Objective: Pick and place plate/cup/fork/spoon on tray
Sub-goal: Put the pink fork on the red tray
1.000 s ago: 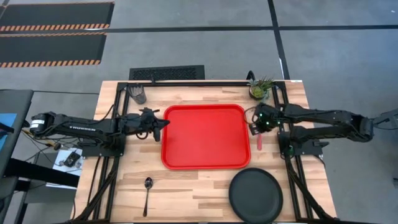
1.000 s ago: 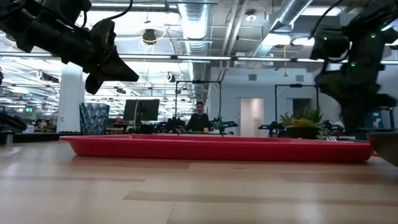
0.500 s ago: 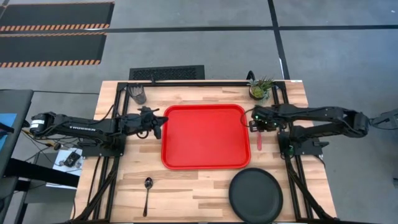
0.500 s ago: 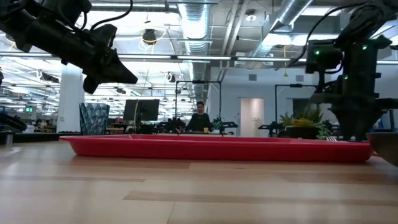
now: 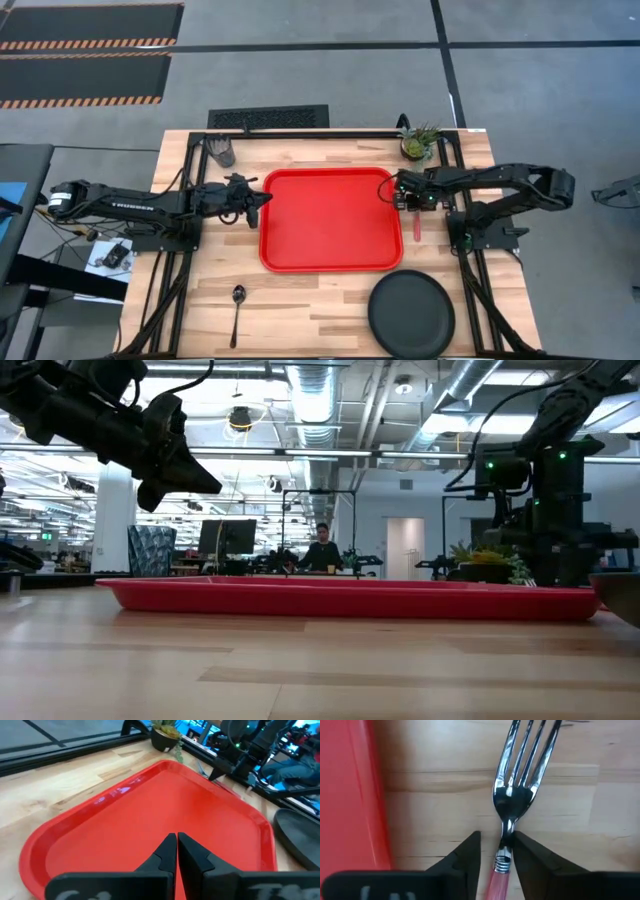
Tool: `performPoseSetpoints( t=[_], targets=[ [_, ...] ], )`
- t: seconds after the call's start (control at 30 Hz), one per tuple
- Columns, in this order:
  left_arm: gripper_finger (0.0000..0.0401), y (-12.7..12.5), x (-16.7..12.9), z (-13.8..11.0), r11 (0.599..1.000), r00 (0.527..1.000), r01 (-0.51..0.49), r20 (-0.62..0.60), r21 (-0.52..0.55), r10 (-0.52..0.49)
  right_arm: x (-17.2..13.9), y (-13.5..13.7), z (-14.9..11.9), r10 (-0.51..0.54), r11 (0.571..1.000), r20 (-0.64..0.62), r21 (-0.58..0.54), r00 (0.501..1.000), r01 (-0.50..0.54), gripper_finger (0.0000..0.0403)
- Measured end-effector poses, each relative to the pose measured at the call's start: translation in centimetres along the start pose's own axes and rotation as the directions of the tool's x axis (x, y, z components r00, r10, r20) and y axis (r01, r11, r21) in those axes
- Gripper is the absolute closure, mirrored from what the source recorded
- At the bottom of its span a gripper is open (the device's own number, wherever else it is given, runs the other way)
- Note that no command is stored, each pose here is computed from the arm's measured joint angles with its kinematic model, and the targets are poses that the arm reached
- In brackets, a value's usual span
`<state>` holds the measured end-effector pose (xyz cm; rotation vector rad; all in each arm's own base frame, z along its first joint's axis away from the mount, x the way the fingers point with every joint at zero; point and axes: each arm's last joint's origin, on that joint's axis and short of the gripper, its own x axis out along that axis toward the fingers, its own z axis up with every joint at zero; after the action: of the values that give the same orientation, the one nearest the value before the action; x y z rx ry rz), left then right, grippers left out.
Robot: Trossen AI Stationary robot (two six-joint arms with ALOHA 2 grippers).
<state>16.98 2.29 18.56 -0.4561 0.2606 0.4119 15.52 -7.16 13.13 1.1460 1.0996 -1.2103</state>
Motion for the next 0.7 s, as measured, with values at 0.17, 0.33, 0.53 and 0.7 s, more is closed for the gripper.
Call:
performPoseSetpoints(
  t=[0.17,0.33,0.53,0.7],
  targets=[
    [0.0401,0.0,0.0,0.0,0.999,1.0,-0.004,0.002,-0.053,0.004,-0.1,0.0,0.0,0.017,1.0,-0.01,-0.016,1.0,-0.017,0.0323],
    [0.0401,0.0,0.0,0.0,0.993,1.0,-0.002,0.005,-0.116,0.003,-0.4,-0.1,-0.1,0.035,0.999,-0.013,-0.026,0.999,-0.035,0.0363],
    [0.0401,0.1,0.0,0.1,0.995,0.999,-0.033,0.024,-0.099,0.036,-0.6,-0.2,-0.1,0.049,0.998,-0.018,-0.043,0.999,-0.049,0.0378],
    [0.0401,0.1,0.0,0.1,0.995,0.999,-0.037,0.029,-0.091,0.039,-1.2,-0.3,-0.3,0.106,0.994,-0.056,-0.032,0.993,-0.108,0.0374]
  ],
)
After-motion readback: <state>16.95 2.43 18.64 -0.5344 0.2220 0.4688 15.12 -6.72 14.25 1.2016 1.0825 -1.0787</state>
